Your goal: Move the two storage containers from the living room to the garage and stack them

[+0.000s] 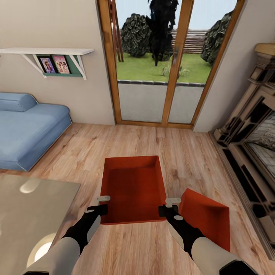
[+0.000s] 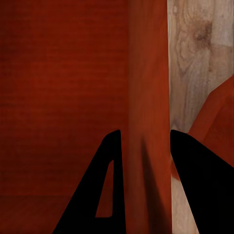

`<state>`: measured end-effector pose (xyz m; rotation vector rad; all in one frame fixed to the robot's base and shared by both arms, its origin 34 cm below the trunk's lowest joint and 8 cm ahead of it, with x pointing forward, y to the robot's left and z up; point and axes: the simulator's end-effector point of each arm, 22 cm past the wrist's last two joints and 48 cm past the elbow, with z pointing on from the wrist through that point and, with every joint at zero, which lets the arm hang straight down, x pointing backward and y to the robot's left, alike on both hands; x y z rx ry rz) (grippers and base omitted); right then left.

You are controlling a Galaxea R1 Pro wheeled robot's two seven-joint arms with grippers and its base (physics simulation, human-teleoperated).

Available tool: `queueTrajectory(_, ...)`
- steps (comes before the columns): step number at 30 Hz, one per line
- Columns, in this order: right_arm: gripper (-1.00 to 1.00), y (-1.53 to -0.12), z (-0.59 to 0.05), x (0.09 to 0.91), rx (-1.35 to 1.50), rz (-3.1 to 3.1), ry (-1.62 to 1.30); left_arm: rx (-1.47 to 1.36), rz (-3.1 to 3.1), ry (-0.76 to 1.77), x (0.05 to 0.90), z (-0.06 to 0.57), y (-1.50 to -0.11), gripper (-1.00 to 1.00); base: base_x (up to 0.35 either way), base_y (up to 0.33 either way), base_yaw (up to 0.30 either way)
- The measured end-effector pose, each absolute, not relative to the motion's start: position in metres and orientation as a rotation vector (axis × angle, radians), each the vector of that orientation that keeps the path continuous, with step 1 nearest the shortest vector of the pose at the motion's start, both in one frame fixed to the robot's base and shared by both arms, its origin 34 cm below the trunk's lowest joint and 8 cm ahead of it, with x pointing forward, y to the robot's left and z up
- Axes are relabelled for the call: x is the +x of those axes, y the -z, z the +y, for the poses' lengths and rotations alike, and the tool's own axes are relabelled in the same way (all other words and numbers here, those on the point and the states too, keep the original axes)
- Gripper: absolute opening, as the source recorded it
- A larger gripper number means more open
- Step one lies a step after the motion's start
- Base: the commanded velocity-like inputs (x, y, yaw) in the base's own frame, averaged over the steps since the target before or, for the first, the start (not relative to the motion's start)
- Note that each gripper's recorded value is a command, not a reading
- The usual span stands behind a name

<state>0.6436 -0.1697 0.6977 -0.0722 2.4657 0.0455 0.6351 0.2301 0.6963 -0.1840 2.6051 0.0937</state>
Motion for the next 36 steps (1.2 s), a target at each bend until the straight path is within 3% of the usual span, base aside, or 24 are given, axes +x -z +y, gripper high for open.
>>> queueTrajectory(36, -1.00, -0.729, -0.169, 0.660, -0.072, 2.408, -0.042, -0.185, 2.548, -0.087, 0.652, 0.231, -0.727, -1.00, 0.000, 0.000, 0.000)
